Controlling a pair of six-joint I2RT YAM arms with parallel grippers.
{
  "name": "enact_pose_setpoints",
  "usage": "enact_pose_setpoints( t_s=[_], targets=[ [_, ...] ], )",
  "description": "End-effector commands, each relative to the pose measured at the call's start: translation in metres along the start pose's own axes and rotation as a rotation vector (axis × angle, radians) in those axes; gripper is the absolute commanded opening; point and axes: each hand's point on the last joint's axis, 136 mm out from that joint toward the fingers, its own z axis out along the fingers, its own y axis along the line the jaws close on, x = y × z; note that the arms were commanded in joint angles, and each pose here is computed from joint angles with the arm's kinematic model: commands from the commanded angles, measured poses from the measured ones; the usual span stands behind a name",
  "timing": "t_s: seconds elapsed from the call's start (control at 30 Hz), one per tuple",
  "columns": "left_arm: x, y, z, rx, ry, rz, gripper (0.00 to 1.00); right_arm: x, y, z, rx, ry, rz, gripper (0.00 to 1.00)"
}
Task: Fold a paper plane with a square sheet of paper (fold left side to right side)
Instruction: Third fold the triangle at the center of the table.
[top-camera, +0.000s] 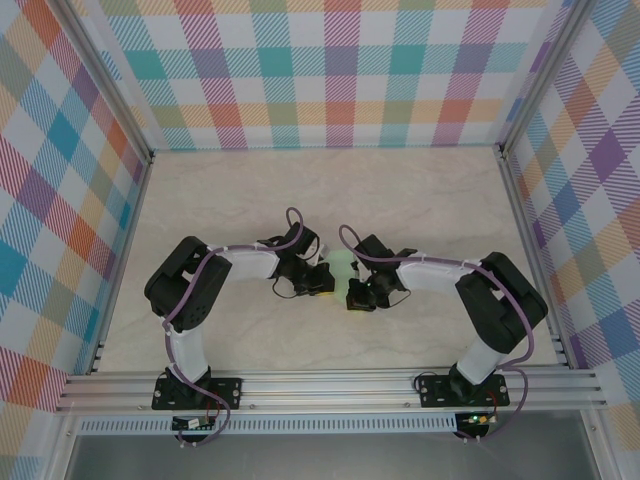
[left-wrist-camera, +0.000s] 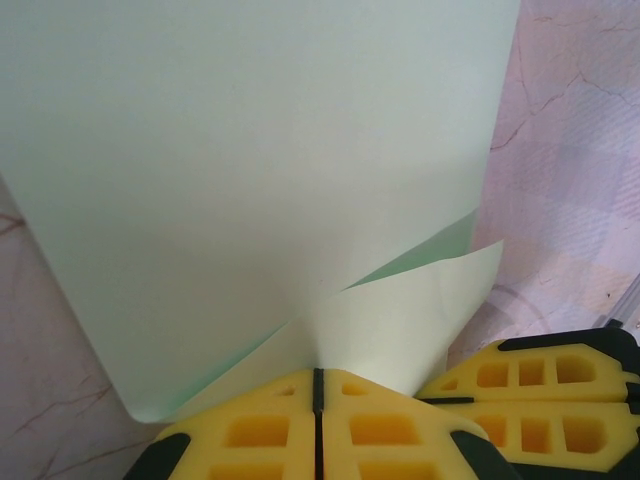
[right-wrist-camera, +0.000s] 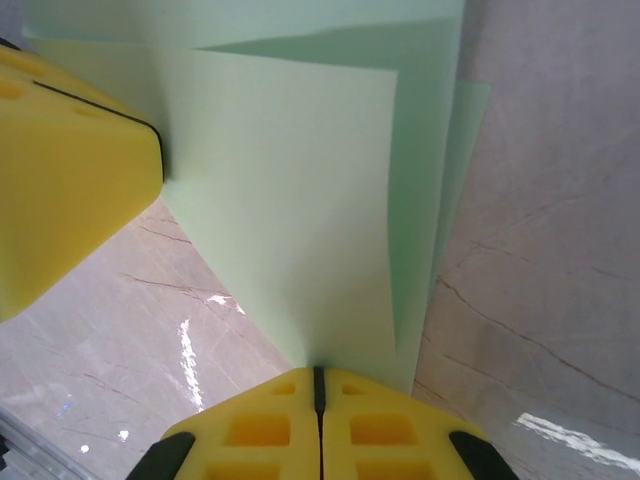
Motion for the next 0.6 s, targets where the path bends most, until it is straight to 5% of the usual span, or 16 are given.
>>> enact_pose_setpoints(
  t_s=[0.0,0.27,0.57],
  targets=[
    [-0.008,-0.005,-0.012,-0.024,-0.045,0.031,0.08,0.03,-0.04,0.01,0.116,0.093,0.081,0.05],
    [0.01,-0.044,-0.033,0.051,-0.058,0.145,0.08,0.028,-0.043,0.011,0.118,0.088,0.077,0.02],
    [0.022,-0.054,-0.006,0.072,-0.013,0.159,0.06,0.026,-0.042,0.01,0.117,0.082,0.068,0.01]
  ],
)
